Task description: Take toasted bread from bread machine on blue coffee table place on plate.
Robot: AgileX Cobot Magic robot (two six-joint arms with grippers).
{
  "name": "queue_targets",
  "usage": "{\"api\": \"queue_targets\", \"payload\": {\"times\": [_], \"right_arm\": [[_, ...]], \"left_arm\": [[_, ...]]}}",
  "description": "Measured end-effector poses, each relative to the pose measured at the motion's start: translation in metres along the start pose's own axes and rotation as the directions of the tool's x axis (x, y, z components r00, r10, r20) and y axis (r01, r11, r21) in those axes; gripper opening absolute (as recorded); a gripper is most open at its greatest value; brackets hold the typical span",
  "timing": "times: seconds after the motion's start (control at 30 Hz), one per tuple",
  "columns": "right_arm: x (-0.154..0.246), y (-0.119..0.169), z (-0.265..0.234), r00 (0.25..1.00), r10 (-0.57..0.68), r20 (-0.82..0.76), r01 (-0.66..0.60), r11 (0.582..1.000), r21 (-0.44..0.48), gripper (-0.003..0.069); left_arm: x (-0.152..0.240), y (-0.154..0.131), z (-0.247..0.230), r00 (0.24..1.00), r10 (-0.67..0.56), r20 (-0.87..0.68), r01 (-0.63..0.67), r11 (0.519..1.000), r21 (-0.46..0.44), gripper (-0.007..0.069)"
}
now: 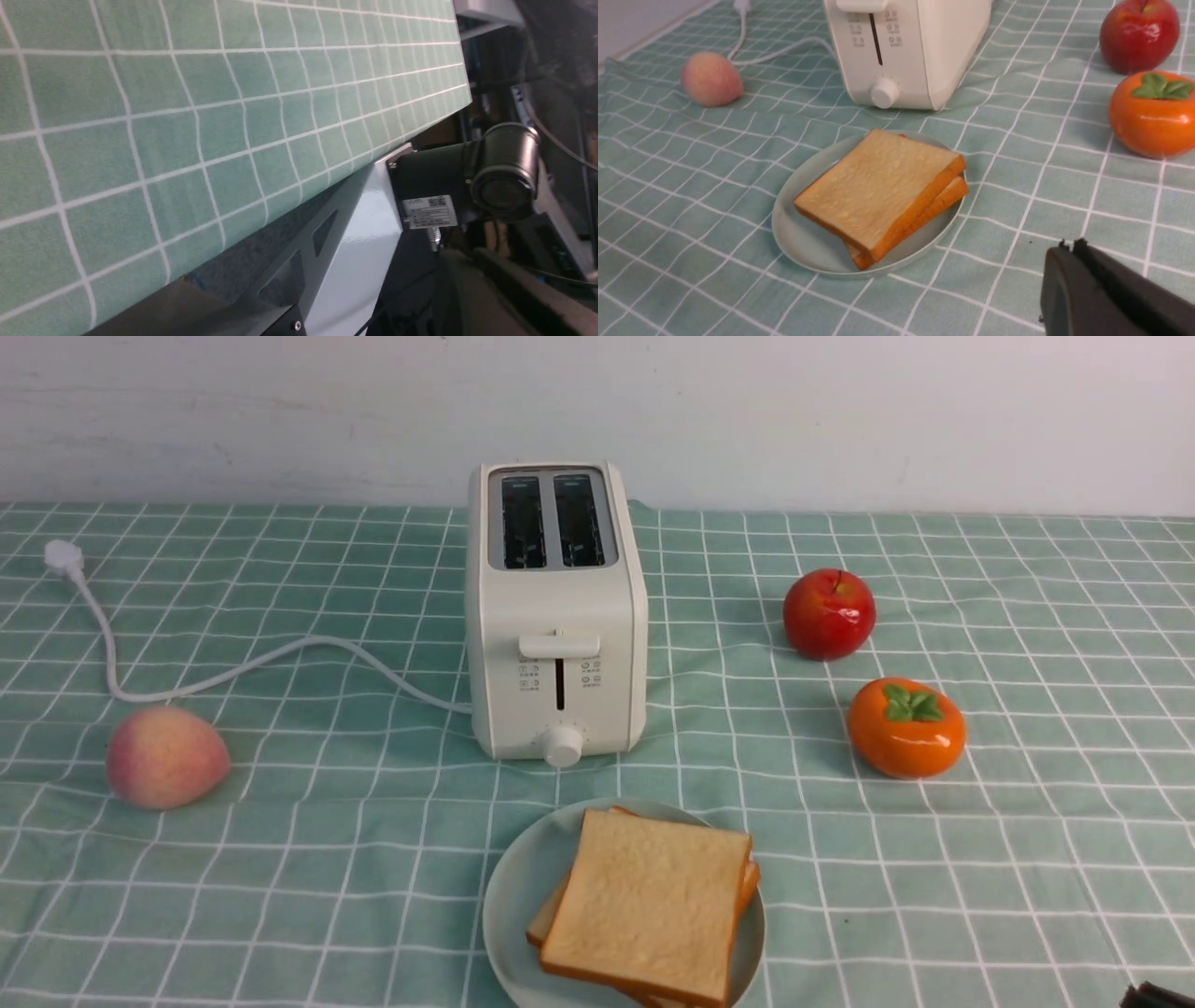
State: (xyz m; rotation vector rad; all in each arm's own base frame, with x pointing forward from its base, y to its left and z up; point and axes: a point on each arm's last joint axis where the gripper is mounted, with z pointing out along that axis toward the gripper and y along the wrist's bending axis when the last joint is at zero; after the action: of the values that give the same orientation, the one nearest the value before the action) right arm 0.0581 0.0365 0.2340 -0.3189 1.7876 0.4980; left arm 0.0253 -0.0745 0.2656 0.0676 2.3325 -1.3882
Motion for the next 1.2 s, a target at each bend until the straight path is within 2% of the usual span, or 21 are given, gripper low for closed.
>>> {"api": "queue_targets", "payload": {"times": [0.1, 0.2, 0.27, 0.33, 0.37, 0.4, 0.43, 0.53, 0.93, 1.07, 1.13, 1.17, 1.2], "right_arm": [[0.0, 0.0, -0.007, 0.997, -0.006, 0.072, 0.007, 1.0, -0.001, -0.0007], [-0.001, 0.0, -0.01, 0.995, -0.009, 0.103, 0.01, 1.0, -0.004, -0.0005], [-0.001, 0.001, -0.011, 0.994, -0.01, 0.113, 0.011, 1.0, -0.005, -0.0002], [-0.001, 0.001, -0.012, 0.993, -0.011, 0.115, 0.011, 1.0, -0.006, -0.0002], [-0.001, 0.001, -0.011, 0.993, -0.011, 0.115, 0.011, 1.0, -0.006, -0.0001], [-0.001, 0.001, -0.011, 0.993, -0.011, 0.115, 0.012, 1.0, -0.005, -0.0001], [-0.001, 0.0, -0.011, 0.993, -0.012, 0.116, 0.012, 1.0, -0.005, 0.0001], [-0.001, 0.0, -0.011, 0.993, -0.012, 0.116, 0.013, 1.0, -0.005, 0.0003], [-0.001, 0.0, -0.011, 0.993, -0.013, 0.116, 0.013, 1.0, -0.004, 0.0014], [-0.001, 0.0, -0.011, 0.993, -0.013, 0.116, 0.013, 1.0, -0.004, 0.0018], [-0.001, 0.0, -0.011, 0.993, -0.013, 0.116, 0.013, 1.0, -0.004, 0.002], [-0.001, 0.0, -0.011, 0.993, -0.013, 0.116, 0.013, 1.0, -0.004, 0.002], [-0.001, 0.0, -0.011, 0.993, -0.013, 0.116, 0.013, 1.0, -0.004, 0.0022]], "left_arm": [[0.006, -0.002, -0.013, 0.991, 0.076, 0.107, -0.082, 0.995, 0.054, -0.0014], [0.002, -0.002, -0.021, 0.955, 0.182, 0.234, -0.197, 0.98, 0.038, -0.0014], [-0.009, -0.002, -0.03, 0.851, 0.342, 0.399, -0.351, 0.935, -0.052, -0.0014], [-0.014, -0.003, -0.032, 0.808, 0.386, 0.445, -0.39, 0.917, -0.087, -0.0014], [-0.02, -0.004, -0.036, 0.744, 0.439, 0.504, -0.435, 0.89, -0.134, -0.0014], [-0.021, -0.005, -0.037, 0.732, 0.444, 0.517, -0.439, 0.888, -0.14, -0.0014], [-0.025, -0.007, -0.039, 0.689, 0.459, 0.561, -0.454, 0.876, -0.16, -0.0014], [-0.029, -0.009, -0.043, 0.645, 0.461, 0.609, -0.46, 0.871, -0.172, -0.0014], [-0.031, -0.009, -0.044, 0.615, 0.483, 0.623, -0.474, 0.858, -0.197, -0.0014], [-0.03, 0.001, -0.049, 0.438, 0.679, 0.589, -0.547, 0.721, -0.426, -0.0013], [-0.028, 0.008, -0.053, 0.38, 0.725, 0.574, -0.515, 0.681, -0.52, -0.0013], [-0.028, 0.009, -0.052, 0.378, 0.73, 0.57, -0.509, 0.678, -0.531, -0.0013], [-0.027, 0.016, -0.053, 0.352, 0.753, 0.556, -0.46, 0.656, -0.598, -0.0013]]}}
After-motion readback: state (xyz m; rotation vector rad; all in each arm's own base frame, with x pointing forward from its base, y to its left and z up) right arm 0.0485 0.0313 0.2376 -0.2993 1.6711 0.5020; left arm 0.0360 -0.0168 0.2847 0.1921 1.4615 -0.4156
